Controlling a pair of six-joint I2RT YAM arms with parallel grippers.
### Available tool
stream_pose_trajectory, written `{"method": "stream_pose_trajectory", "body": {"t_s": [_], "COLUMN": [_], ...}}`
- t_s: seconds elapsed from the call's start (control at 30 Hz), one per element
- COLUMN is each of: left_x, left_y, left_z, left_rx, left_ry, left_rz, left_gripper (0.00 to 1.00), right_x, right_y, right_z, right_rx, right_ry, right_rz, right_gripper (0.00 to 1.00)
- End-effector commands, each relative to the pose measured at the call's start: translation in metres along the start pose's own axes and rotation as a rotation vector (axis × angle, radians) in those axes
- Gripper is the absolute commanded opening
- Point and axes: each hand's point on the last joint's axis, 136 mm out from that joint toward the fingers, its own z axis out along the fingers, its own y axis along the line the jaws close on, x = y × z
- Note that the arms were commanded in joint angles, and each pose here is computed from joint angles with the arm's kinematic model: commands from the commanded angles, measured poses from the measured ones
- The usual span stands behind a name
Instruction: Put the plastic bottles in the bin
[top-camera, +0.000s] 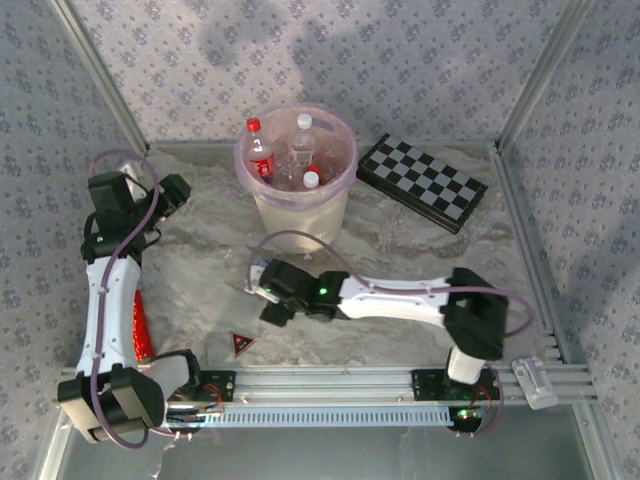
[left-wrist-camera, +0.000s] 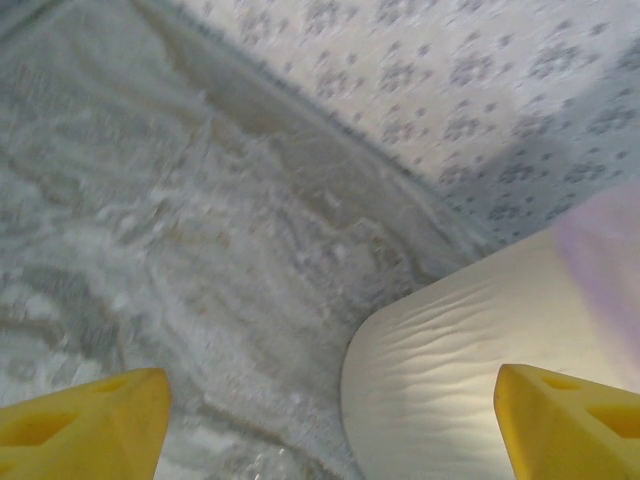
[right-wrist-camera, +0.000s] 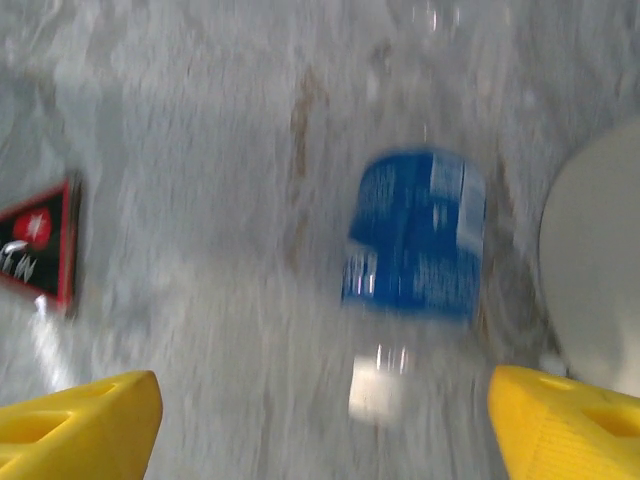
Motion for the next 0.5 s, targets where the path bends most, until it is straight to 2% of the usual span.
{"method": "stream_pose_trajectory", "body": {"t_s": [0.0,0.1,0.23,0.47], "left_x": [0.000,0.004,0.005,0.006], "left_y": [-0.004,0.003,0.006,0.006], "left_z": [-0.002,-0.001,-0.005,-0.008], "left_rx": [0.054,0.037,0.029,0.032], "left_ry": [-0.019,-0.016,-0.009,-0.009], "left_rz": [-0.023,-0.021,-0.004,0.009], "left_gripper": [0.84,0.84,0.84,0.84], "right_x": [-0.035,-0.037,-0.034,-0.015], "right_y": [-0.011,-0.015,-0.029,-0.036], "right_z": [0.020,0.050,0.081,0.112], "right_rx": [0.093,0.155,0.222,0.251], "right_ry": [-0.058,-0.017,0.039,0.118], "right_rz": [-0.023,-0.036,-0.012,-0.009], "right_gripper": [0.93,0.98,0.98,0.90]}}
